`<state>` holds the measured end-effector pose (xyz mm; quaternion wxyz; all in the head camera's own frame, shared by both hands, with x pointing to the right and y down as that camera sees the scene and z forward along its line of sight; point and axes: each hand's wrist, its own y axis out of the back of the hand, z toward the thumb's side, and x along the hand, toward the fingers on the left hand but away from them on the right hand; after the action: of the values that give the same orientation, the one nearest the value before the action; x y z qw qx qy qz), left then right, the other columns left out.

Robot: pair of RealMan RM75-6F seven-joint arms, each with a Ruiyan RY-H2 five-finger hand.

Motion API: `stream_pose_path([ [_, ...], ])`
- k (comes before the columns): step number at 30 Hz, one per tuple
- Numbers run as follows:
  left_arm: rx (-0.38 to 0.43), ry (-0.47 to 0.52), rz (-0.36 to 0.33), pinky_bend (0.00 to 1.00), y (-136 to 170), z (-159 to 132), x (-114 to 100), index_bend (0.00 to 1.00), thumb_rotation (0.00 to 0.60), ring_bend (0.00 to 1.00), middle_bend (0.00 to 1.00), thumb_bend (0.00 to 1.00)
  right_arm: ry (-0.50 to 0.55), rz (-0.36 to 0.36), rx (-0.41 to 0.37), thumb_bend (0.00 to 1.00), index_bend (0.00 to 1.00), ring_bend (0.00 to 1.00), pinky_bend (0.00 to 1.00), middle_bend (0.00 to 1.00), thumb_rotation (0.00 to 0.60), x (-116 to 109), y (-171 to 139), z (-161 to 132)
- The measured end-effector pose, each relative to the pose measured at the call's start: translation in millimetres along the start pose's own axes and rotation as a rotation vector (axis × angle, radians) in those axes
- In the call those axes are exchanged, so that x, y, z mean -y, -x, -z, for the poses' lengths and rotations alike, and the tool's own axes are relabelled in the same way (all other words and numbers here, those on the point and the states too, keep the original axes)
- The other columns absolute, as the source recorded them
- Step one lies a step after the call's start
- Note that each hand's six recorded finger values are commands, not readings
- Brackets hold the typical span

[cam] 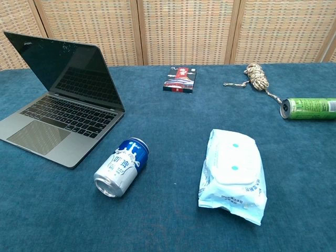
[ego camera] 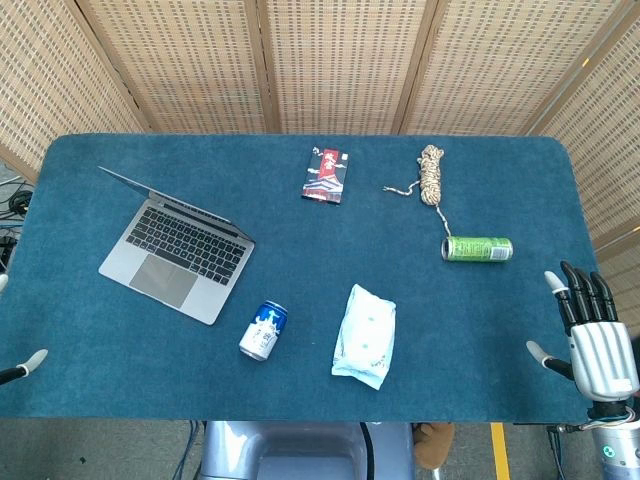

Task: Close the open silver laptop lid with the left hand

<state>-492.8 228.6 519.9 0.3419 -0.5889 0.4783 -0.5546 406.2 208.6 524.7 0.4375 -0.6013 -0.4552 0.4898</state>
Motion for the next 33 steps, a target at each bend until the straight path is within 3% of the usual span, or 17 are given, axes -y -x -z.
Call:
stream_pose_path([
  [15, 0.028, -0.012, 0.011, 0.00, -3.5, -6.6, 1.7, 0.00, 0.600, 0.00, 0.00, 0.11, 0.007, -0.005, 0.011, 0.00, 0.04, 0.00, 0.00, 0.00, 0.600, 0.5, 1.3, 2.4],
  [18, 0.059, -0.024, 0.000, 0.00, -13.2, -14.1, -1.5, 0.00, 0.600, 0.00, 0.00, 0.38, 0.008, -0.009, 0.018, 0.00, 0.04, 0.00, 0.00, 0.00, 0.600, 1.2, 2.6, 4.2],
  [19, 0.078, -0.032, -0.001, 0.00, -19.4, -18.5, -2.7, 0.00, 0.600, 0.00, 0.00, 0.54, 0.008, -0.009, 0.018, 0.00, 0.04, 0.00, 0.00, 0.00, 0.600, 1.3, 2.9, 4.3],
  [22, 0.130, -0.052, 0.024, 0.00, -35.5, -30.3, -4.2, 0.00, 0.600, 0.00, 0.00, 0.91, 0.008, -0.010, 0.019, 0.00, 0.04, 0.00, 0.00, 0.00, 0.600, 1.8, 3.7, 4.2],
  [23, 0.147, -0.059, 0.037, 0.00, -41.1, -34.3, -4.6, 0.00, 0.600, 0.00, 0.00, 0.96, 0.008, -0.011, 0.019, 0.00, 0.04, 0.00, 0.00, 0.00, 0.600, 2.0, 3.9, 4.3],
  [28, 0.271, -0.126, 0.111, 0.00, -86.3, -70.3, -7.4, 0.00, 0.600, 0.00, 0.00, 1.00, 0.010, -0.025, 0.039, 0.00, 0.04, 0.00, 0.00, 0.00, 0.600, 5.6, 6.6, 8.6],
  [33, 0.391, -0.158, 0.108, 0.00, -135.2, -119.7, -17.1, 0.00, 0.600, 0.00, 0.00, 1.00, 0.006, -0.030, 0.055, 0.00, 0.04, 0.00, 0.00, 0.00, 0.600, 7.8, 10.2, 12.7],
])
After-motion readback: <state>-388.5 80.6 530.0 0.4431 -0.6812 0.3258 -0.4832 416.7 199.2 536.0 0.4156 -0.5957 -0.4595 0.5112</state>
